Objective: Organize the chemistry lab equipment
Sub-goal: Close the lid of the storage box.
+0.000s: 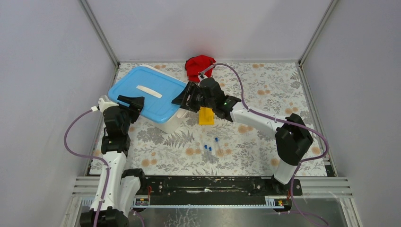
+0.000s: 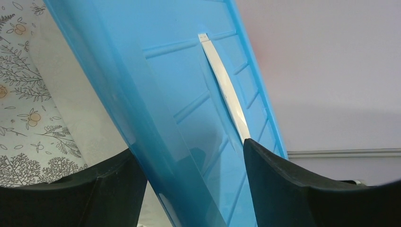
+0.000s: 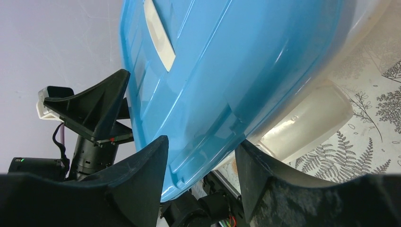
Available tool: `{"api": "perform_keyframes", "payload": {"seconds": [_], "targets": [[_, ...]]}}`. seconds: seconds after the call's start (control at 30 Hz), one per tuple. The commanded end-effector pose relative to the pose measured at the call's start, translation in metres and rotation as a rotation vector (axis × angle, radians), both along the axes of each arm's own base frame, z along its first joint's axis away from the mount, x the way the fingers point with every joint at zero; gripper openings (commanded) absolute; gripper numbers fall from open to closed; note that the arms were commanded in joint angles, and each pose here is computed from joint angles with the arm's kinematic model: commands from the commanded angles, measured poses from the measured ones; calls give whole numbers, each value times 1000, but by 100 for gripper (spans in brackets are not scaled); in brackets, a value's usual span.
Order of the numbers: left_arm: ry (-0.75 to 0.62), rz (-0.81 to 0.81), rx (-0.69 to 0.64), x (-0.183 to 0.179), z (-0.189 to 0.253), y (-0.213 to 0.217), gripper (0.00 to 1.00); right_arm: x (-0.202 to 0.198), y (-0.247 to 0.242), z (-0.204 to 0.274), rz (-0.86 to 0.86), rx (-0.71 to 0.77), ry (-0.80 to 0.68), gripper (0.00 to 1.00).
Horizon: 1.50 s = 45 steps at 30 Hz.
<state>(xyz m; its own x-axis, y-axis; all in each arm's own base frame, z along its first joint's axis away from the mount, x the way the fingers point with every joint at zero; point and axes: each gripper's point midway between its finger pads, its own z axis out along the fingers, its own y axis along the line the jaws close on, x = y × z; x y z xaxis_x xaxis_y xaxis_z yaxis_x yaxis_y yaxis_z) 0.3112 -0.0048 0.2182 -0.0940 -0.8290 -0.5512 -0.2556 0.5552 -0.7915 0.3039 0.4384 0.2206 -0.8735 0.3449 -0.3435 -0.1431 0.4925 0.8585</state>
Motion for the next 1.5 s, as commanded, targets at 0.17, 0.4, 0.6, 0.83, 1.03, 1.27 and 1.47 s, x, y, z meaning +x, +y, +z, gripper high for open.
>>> {"api": "perform_keyframes", "payload": {"seconds": [0.17,0.4,0.6,0.83,1.03,1.27,1.47], "targets": [[168,-20,40,-15,-31,1,78,11,7,25,-12,60,-40,61],[174,-3,61,-24,-24,6,77,12,7,23,-20,63,-36,60],[147,24,53,-25,-19,9,77,13,4,20,-24,65,-30,60],[59,15,43,-8,3,8,76,16,1,19,-34,71,-25,60],[34,3,67,0,21,9,73,16,0,19,-33,75,-23,60],[69,-59,95,9,23,3,72,16,-2,19,-31,77,-25,60],[113,-117,88,14,7,-4,71,15,-5,18,-31,77,-26,60]]}}
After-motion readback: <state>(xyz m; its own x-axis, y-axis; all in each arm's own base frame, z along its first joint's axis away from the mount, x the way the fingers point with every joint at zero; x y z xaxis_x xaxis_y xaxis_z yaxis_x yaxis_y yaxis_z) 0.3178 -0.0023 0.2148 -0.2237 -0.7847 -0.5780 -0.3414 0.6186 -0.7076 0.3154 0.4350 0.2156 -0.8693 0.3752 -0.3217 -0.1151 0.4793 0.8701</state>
